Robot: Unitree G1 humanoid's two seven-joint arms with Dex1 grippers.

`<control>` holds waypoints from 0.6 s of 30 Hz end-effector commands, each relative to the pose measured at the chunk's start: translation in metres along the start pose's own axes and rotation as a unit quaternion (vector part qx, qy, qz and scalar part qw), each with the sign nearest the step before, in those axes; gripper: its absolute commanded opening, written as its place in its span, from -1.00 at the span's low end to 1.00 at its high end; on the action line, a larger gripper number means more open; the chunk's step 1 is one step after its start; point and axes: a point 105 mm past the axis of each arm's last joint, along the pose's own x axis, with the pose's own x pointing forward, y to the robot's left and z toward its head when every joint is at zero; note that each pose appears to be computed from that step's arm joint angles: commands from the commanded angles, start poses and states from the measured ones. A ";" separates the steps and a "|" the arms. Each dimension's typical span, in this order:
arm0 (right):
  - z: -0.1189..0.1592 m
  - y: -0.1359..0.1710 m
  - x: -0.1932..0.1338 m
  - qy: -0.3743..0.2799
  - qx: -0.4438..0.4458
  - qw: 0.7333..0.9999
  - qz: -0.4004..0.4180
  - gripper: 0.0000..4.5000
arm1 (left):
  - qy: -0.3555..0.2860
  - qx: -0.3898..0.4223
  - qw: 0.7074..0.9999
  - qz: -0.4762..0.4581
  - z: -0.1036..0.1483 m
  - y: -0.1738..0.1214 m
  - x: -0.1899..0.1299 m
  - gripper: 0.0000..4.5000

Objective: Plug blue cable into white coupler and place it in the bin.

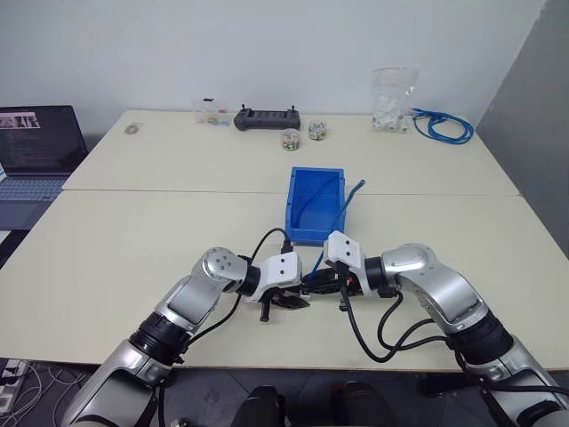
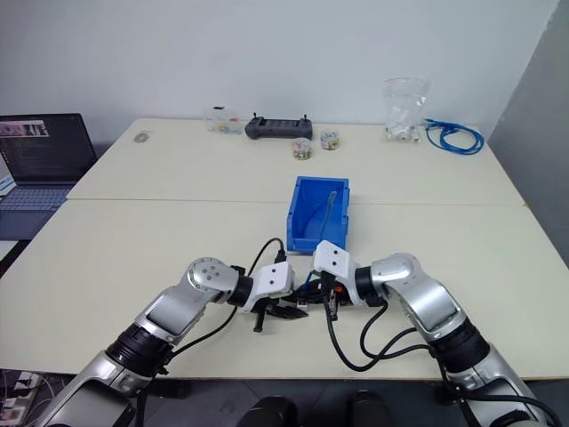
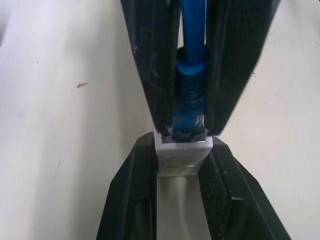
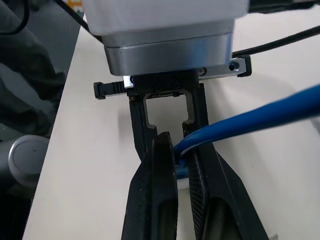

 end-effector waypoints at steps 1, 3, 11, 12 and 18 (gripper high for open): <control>0.005 -0.001 -0.010 -0.027 0.045 0.998 -0.017 -0.98 | 0.017 -0.002 1.000 0.019 -0.015 -0.003 -0.007 -0.33; 0.014 -0.004 -0.017 -0.044 0.041 0.998 -0.031 -0.98 | 0.008 -0.014 1.000 0.020 -0.015 -0.006 -0.010 -0.17; 0.048 -0.002 -0.024 -0.115 0.030 0.991 -0.055 -0.98 | -0.019 -0.022 0.996 0.086 0.002 0.005 -0.047 0.59; 0.053 -0.003 -0.026 -0.124 0.030 0.990 -0.059 -0.98 | -0.019 -0.014 0.994 0.104 0.006 0.008 -0.055 0.68; 0.094 -0.043 -0.052 -0.205 0.058 0.970 -0.118 -0.99 | -0.037 -0.019 0.976 0.213 0.032 0.030 -0.105 1.00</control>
